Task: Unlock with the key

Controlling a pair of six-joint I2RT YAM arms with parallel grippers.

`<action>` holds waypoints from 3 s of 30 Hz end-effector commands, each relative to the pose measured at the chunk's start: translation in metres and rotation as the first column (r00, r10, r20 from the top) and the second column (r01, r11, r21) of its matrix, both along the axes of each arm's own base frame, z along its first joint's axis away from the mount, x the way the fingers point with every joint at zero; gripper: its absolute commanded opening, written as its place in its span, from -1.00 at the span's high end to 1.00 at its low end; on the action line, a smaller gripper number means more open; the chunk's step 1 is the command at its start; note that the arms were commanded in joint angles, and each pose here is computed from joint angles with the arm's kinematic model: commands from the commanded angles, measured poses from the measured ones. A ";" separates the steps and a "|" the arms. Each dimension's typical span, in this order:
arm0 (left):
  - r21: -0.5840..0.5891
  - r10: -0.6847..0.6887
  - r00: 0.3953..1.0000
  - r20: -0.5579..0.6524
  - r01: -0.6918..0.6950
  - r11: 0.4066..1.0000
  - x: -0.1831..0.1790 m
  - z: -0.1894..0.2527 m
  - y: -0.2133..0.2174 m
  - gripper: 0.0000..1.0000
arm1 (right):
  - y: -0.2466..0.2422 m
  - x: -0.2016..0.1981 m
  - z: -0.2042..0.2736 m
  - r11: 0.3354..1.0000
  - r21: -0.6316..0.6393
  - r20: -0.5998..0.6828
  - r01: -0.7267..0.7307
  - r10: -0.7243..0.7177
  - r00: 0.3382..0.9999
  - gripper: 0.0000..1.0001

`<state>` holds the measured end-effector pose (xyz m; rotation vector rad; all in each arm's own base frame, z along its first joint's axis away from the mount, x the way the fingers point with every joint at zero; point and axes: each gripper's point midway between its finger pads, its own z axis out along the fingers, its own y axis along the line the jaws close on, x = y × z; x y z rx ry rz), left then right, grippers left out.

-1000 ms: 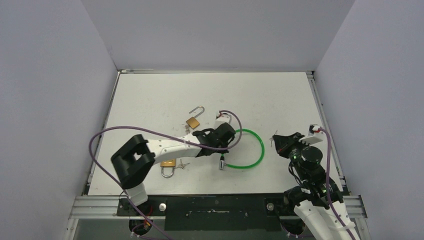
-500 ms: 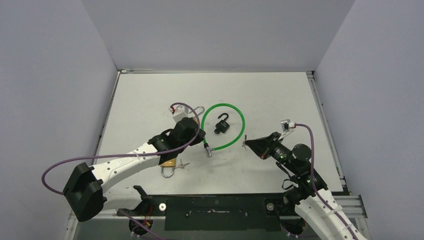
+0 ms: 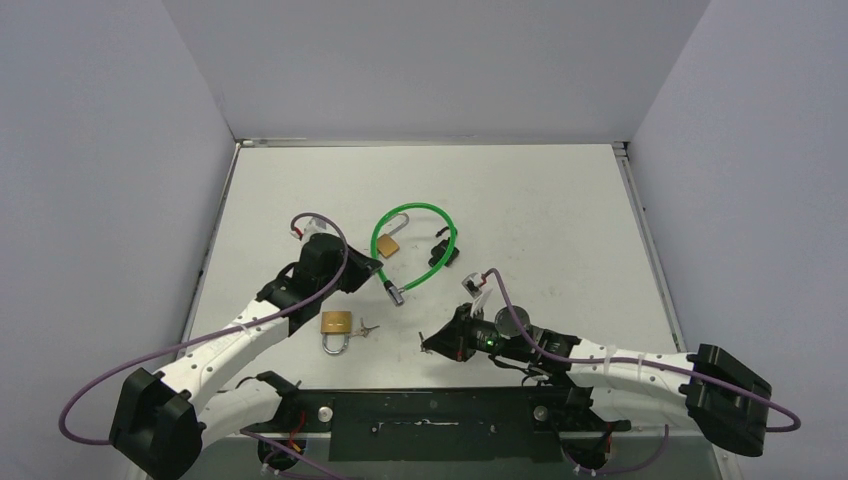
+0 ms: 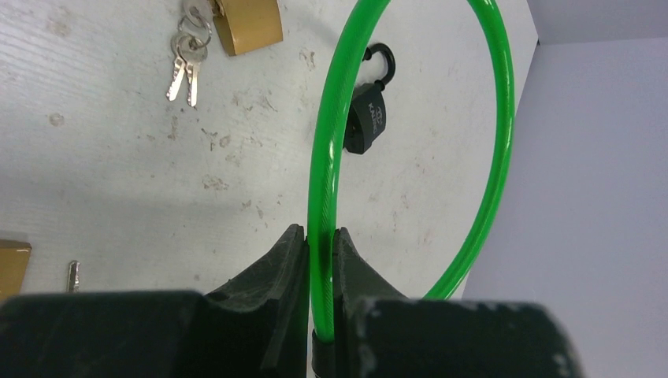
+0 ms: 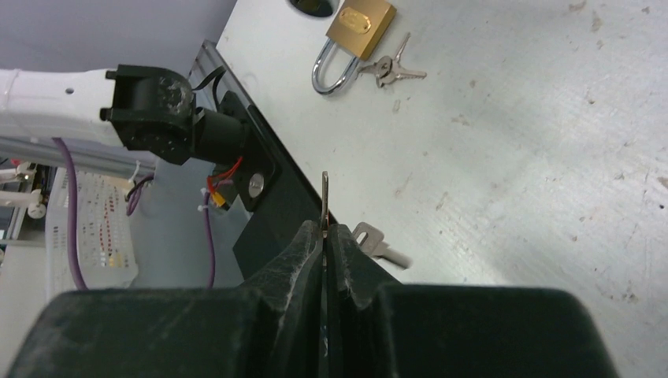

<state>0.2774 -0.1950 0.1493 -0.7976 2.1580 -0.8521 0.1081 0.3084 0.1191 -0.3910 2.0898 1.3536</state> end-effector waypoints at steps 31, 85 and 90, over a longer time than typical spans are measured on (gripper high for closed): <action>-0.160 -0.168 0.962 0.216 0.205 0.966 -0.007 0.054 -0.023 1.00 | 0.046 0.045 0.061 0.980 0.183 0.005 0.078 -0.081 0.997 1.00; -0.414 -0.188 0.933 0.307 0.309 0.856 -0.033 0.087 -0.036 1.00 | 0.053 0.089 0.096 0.945 0.271 -0.148 0.182 -0.146 0.978 1.00; -0.441 -0.158 0.918 0.363 0.318 0.839 -0.033 0.094 -0.034 1.00 | 0.045 0.082 0.096 0.916 0.342 -0.231 0.209 -0.133 0.964 1.00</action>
